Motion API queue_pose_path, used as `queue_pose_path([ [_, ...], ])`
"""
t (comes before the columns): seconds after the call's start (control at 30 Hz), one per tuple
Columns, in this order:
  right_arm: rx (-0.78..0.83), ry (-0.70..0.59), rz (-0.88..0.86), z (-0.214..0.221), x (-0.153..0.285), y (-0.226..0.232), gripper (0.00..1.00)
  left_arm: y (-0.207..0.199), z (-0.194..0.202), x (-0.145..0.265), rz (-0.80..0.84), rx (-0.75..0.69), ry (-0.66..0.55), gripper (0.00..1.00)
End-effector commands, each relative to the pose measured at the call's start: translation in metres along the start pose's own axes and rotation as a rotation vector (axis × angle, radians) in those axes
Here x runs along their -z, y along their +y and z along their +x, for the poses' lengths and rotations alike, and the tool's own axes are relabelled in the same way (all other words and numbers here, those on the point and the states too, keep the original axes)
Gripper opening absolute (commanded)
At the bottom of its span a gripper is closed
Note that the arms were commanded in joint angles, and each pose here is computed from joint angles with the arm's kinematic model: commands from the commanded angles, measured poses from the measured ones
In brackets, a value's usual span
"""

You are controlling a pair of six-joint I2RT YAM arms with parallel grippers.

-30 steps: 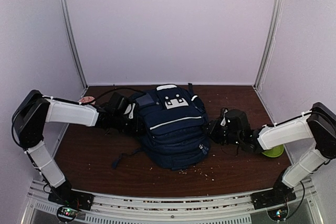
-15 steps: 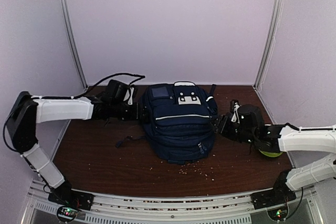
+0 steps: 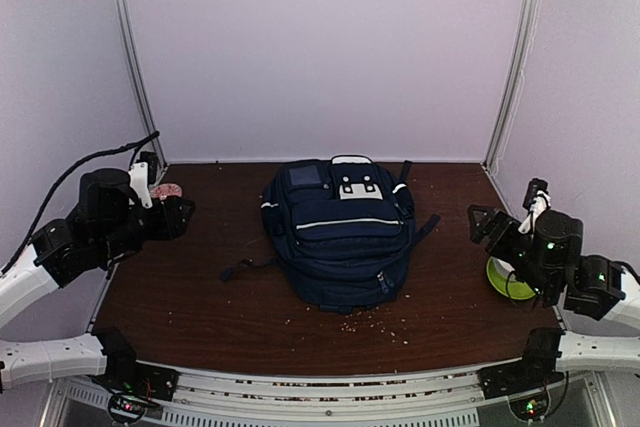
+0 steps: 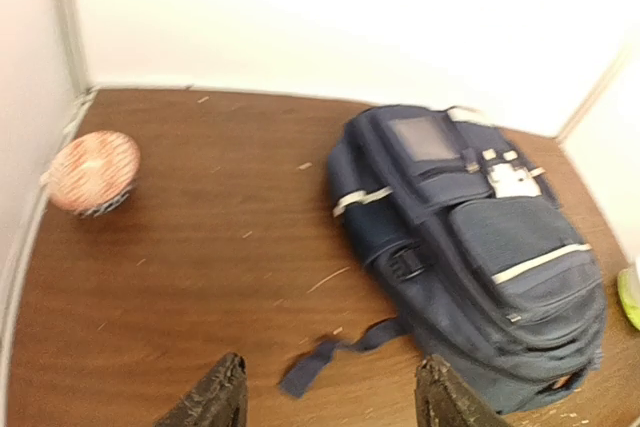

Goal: Pack the student bag
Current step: Adjust the student bag at the center of the board, then reset both arms

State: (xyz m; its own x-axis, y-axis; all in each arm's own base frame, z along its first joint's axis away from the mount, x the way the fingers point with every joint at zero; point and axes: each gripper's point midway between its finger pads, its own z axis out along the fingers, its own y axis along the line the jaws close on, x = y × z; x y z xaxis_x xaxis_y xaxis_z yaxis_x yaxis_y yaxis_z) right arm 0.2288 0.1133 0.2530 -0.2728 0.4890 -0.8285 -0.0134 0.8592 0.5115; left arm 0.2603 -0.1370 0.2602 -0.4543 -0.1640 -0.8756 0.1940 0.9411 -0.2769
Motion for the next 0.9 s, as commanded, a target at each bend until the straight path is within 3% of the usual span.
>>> queue_pose_path([
  [0.0, -0.039, -0.130, 0.154, -0.005, 0.005, -0.052, 1.00, 0.034, 0.007, 0.012, -0.165, 0.001, 0.017, 0.98],
  [0.13, -0.109, -0.212, 0.222, -0.025, 0.016, -0.077, 0.99, 0.021, -0.033, 0.030, -0.117, -0.048, -0.073, 0.98],
  [0.27, 0.043, -0.226, 0.175, -0.037, 0.021, -0.071, 0.99, 0.022, -0.062, 0.041, -0.149, -0.112, -0.185, 0.98],
  [0.4, 0.177, -0.085, 0.235, -0.019, 0.005, -0.064, 1.00, 0.036, -0.048, 0.027, -0.238, -0.148, -0.136, 0.98],
  [0.53, 0.275, 0.086, 0.192, 0.000, -0.019, -0.031, 1.00, 0.024, -0.027, 0.011, -0.171, -0.174, -0.052, 0.98],
  [0.73, 0.294, -0.106, 0.292, -0.034, -0.029, -0.015, 0.99, 0.007, -0.021, 0.007, -0.063, -0.196, -0.046, 0.98],
  [0.87, 0.263, -0.150, 0.209, -0.044, -0.024, -0.006, 0.99, 0.010, -0.023, 0.011, -0.068, -0.171, -0.079, 0.98],
])
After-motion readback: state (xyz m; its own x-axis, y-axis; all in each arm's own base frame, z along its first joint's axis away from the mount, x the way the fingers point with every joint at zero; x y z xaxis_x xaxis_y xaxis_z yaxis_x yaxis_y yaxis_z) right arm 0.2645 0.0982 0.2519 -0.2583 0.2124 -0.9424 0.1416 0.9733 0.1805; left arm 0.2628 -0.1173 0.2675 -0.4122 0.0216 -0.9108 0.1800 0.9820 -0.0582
